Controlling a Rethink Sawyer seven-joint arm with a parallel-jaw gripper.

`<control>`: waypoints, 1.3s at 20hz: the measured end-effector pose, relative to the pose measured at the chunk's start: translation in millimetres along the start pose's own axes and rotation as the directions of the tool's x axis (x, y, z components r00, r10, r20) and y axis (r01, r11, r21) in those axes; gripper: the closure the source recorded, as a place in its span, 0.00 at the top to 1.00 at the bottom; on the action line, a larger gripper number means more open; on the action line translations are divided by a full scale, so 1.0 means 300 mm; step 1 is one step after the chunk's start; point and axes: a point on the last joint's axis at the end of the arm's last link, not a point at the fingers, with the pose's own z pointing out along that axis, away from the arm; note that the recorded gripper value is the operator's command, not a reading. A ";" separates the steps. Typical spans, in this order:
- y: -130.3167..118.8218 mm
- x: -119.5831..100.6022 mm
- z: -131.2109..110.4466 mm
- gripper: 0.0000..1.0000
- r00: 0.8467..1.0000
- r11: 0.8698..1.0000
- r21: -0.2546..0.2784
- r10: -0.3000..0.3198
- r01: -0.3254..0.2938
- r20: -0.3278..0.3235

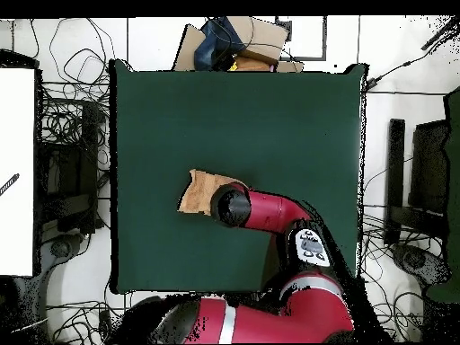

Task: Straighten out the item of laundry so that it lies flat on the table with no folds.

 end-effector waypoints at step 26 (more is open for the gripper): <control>-0.041 0.001 0.010 1.00 0.998 0.998 -0.040 0.051 -0.050 0.039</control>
